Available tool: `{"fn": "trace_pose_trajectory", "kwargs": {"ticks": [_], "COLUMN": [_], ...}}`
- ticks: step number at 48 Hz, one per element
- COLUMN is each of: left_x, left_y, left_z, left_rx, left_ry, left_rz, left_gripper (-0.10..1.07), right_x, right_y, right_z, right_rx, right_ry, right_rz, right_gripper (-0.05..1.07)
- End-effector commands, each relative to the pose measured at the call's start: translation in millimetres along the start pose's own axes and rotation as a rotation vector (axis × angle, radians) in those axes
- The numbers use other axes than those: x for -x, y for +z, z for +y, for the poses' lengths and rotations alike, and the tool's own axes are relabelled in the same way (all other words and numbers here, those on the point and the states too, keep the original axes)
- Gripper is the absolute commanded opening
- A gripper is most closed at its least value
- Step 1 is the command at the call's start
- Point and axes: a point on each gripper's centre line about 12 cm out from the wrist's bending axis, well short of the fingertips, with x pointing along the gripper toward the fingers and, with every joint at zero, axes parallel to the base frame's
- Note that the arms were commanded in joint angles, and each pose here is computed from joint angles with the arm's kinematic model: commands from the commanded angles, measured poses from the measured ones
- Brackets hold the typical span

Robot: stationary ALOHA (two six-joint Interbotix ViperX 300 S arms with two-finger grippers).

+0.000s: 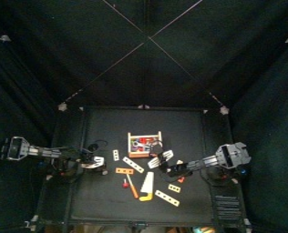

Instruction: Grab nail

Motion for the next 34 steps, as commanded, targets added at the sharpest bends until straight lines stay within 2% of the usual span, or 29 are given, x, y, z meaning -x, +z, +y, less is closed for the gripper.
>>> {"fn": "trace_pose_trajectory", "kwargs": {"ticks": [1,10,18,25,30,34], "left_x": [-0.9,-10.8,-21.9,-26.0,-26.3,-26.7], "left_y": [1.4,1.9,-1.2,-0.5,-0.3,-0.3], "left_z": [-10.9,-6.4,0.4,1.7,1.7,3.4], "left_rx": [0.031,0.09,0.081,0.078,0.068,0.058], "left_ry": [-0.041,-0.021,0.042,0.049,0.049,0.056], "left_rz": [-0.011,-0.017,-0.008,-0.014,-0.015,-0.017], "left_gripper": [0.92,0.91,0.9,0.89,0.83,0.74], "right_x": [3.6,3.4,4.9,5.7,5.7,5.8], "right_y": [2.6,2.2,2.5,3.3,3.5,3.8], "right_z": [0.7,0.4,0.9,0.3,0.1,0.4], "right_rx": [-0.012,-0.01,-0.008,-0.011,-0.011,-0.013], "right_ry": [0.013,0.012,0.016,0.015,0.014,0.014], "right_rz": [-0.003,-0.003,-0.005,-0.006,-0.008,-0.007], "right_gripper": [0.88,0.88,0.88,0.88,0.88,0.88]}}
